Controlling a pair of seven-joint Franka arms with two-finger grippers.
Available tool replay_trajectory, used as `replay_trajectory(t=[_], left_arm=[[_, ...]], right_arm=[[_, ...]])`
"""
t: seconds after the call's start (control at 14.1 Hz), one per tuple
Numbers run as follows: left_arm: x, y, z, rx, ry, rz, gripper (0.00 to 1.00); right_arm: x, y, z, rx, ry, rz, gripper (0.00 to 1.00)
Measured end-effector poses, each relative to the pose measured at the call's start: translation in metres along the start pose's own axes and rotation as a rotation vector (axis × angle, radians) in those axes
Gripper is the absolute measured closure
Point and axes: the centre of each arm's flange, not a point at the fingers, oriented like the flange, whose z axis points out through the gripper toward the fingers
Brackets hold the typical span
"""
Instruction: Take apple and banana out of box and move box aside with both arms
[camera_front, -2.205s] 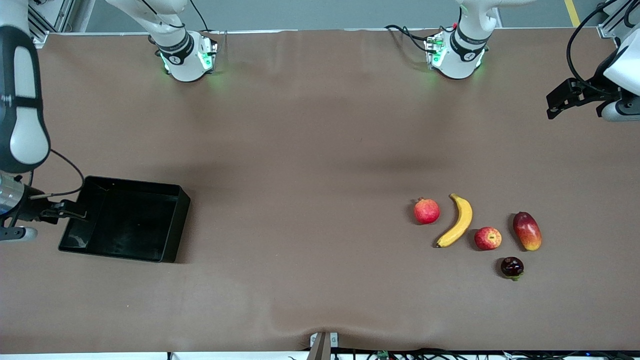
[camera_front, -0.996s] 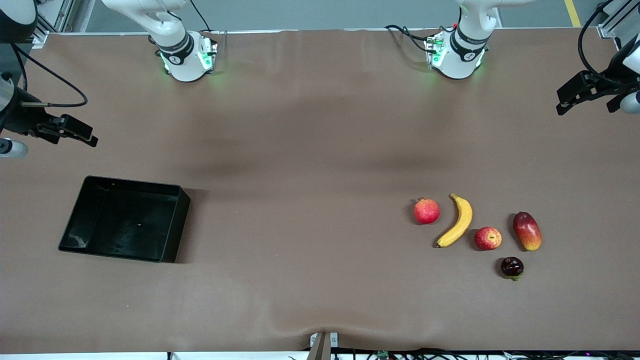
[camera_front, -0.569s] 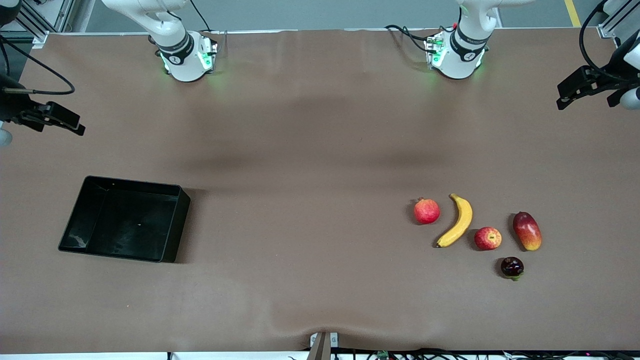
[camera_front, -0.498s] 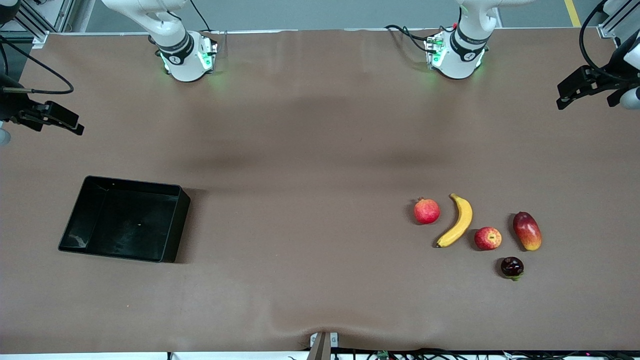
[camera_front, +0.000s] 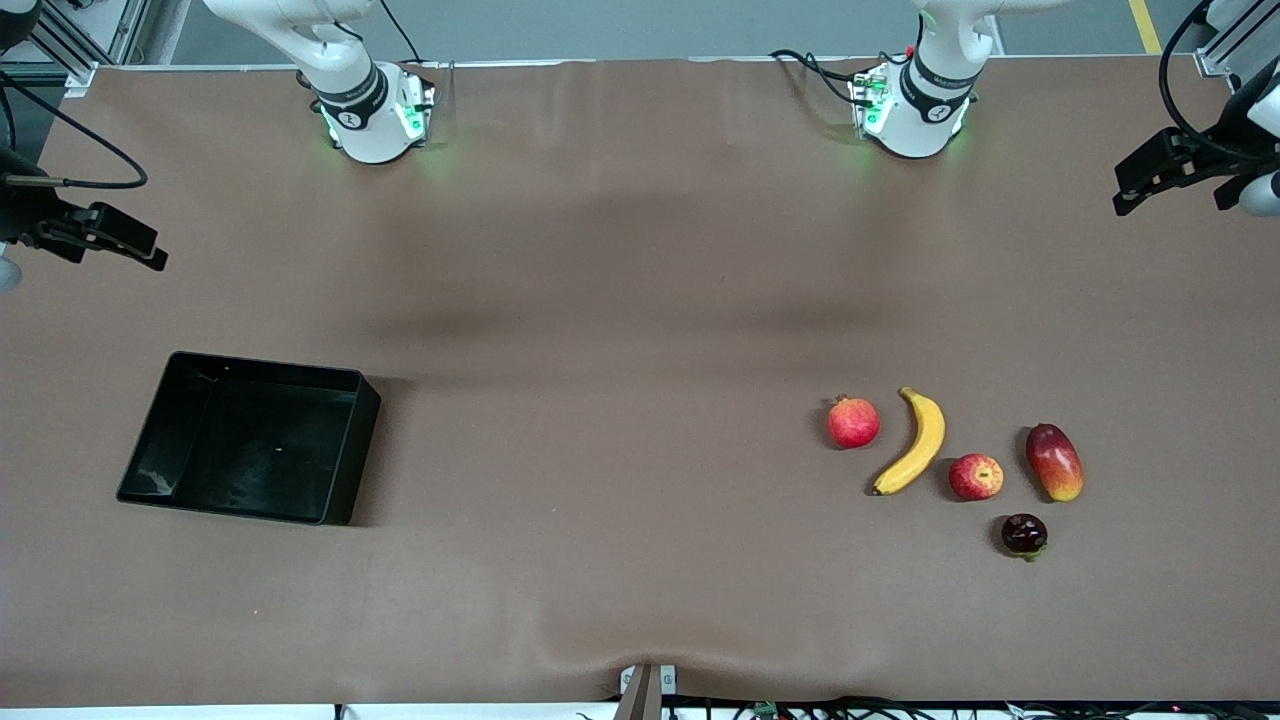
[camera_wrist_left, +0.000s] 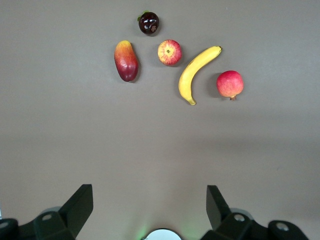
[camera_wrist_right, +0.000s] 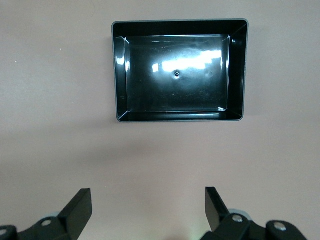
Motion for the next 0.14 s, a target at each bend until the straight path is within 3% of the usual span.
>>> replay_trajectory(t=[0.14], left_arm=[[-0.0004, 0.0000, 0.0002, 0.000, -0.003, 0.000, 0.00]], right_arm=[[0.0001, -0.0002, 0.0002, 0.000, 0.000, 0.000, 0.00]])
